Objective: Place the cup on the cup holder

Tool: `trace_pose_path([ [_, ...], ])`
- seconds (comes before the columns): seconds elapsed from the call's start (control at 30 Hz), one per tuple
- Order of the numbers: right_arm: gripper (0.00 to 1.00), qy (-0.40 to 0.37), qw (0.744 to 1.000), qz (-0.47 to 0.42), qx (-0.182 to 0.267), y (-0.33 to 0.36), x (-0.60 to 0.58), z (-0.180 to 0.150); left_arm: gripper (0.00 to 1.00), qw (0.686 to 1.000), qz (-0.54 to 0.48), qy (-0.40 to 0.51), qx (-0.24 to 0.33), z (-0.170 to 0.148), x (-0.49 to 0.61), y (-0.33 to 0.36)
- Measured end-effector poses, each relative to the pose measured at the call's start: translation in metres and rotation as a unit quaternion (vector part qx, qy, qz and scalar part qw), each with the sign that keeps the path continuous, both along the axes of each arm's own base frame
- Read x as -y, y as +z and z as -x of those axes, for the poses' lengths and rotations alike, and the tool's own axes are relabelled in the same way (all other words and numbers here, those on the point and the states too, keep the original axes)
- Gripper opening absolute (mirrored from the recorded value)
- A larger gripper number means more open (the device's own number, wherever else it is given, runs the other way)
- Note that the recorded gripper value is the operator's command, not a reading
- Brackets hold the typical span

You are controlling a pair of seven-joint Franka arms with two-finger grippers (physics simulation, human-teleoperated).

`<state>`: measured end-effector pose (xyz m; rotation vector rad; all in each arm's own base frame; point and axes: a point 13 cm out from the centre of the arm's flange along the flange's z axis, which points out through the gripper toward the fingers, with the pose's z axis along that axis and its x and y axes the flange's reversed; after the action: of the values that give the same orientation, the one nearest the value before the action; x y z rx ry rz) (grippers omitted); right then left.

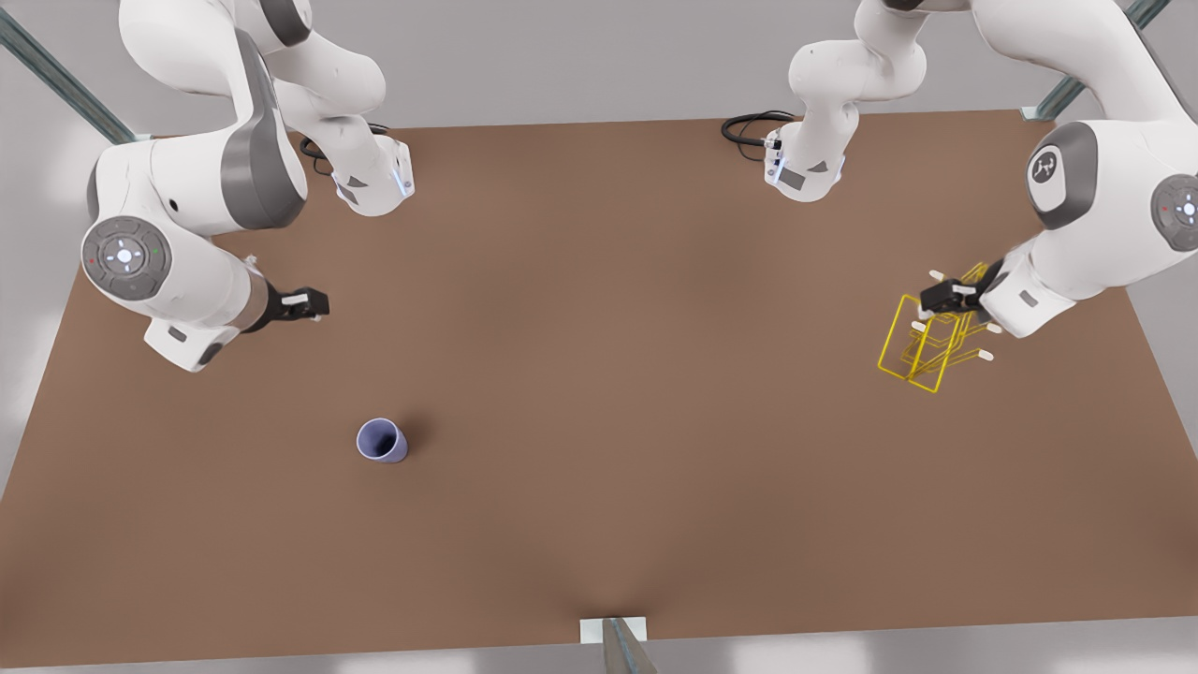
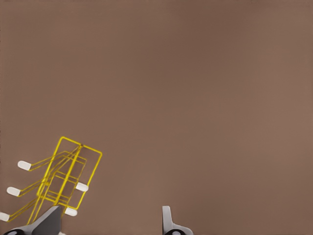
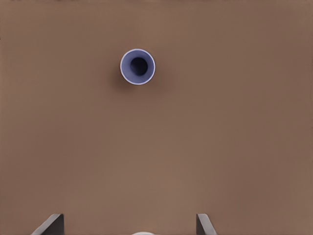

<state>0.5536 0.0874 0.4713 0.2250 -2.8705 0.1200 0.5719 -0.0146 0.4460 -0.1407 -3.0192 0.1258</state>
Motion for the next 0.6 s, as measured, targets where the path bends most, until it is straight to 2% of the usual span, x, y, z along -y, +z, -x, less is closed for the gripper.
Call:
trace_pose_path([
  [0.1,1.00,0.000,1.000,0.000,0.010,-0.005,-0.002,-0.008,1.00,1.000,0.000,-0.003,0.016,-0.007,-0.001,0.004],
  [0.27,1.00,0.002,0.999,-0.003,-0.035,-0.165,-0.013,-0.060,1.00,1.000,0.000,-0.006,0.028,-0.013,-0.002,0.005],
  [0.43,1.00,0.005,1.000,-0.015,-0.013,-0.251,-0.021,-0.068,1.00,1.000,0.000,-0.009,0.030,-0.017,-0.004,0.001],
  [0.6,1.00,0.018,0.999,-0.039,0.027,-0.277,-0.059,-0.075,1.00,1.000,0.000,-0.011,0.029,-0.019,-0.005,-0.002],
])
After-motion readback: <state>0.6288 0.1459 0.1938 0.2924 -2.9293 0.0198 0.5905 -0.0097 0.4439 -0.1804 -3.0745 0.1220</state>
